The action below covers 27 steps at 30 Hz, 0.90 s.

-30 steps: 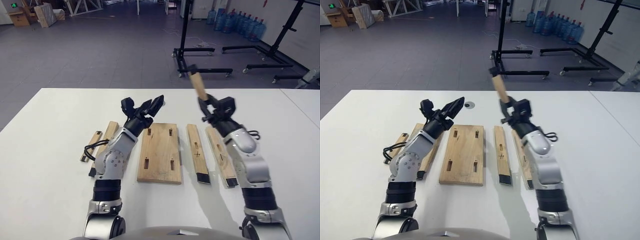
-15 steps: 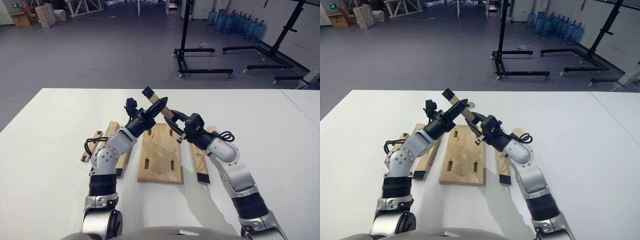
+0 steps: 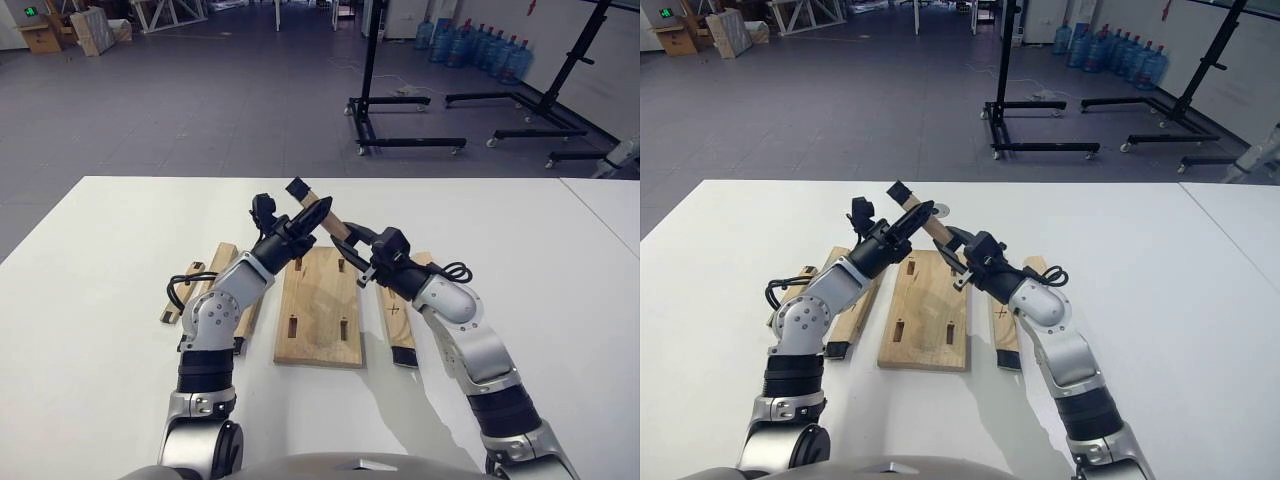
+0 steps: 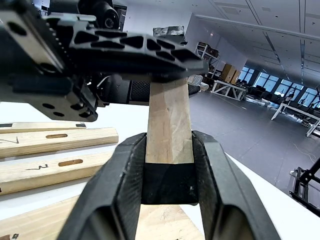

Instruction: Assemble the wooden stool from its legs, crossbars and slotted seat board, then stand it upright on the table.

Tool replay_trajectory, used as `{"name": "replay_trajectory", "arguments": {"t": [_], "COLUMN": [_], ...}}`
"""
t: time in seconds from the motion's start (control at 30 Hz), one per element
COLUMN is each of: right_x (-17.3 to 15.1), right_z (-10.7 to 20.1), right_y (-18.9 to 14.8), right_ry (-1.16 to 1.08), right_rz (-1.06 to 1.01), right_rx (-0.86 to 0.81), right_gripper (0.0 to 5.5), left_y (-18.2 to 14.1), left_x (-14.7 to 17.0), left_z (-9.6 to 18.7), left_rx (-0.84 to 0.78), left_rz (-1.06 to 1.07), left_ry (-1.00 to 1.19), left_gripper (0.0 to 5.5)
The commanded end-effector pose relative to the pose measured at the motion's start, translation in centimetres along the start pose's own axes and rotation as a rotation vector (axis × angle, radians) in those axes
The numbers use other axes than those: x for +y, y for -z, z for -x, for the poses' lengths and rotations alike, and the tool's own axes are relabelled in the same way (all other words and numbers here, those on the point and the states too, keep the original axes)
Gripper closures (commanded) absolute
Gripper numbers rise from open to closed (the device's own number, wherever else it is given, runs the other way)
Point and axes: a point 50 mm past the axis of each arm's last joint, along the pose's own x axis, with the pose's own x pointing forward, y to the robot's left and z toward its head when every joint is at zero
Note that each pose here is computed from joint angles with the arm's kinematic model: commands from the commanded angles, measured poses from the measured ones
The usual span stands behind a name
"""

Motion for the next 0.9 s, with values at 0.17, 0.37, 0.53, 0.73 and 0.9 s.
{"name": "replay_trajectory", "arguments": {"t": [0.17,0.37,0.53,0.73,0.9], "right_x": [-0.6,-0.5,-0.5,-0.7,-2.1], "right_z": [0.3,0.4,0.9,2.2,2.9], "right_y": [0.3,0.4,1.0,1.4,1.3], "right_ry": [-0.001,0.005,0.064,0.168,0.298], "right_rz": [-0.007,-0.012,-0.064,-0.146,-0.141], "right_rx": [0.021,0.027,0.056,0.066,0.071], "right_gripper": [4.19,4.2,4.2,2.91,2.42], "left_y": [-0.3,-0.3,-1.1,-4.9,-6.1], "left_x": [0.1,0.4,1.3,1.3,1.8], "left_z": [0.2,0.4,0.6,1.9,3.4], "left_rx": [-0.026,-0.034,-0.062,-0.26,-0.292], "left_rz": [-0.03,-0.042,-0.11,-0.343,-0.53], "left_ry": [0.005,-0.022,-0.108,-0.229,-0.34], "left_gripper": [5.09,5.1,5.1,5.11,5.11]}}
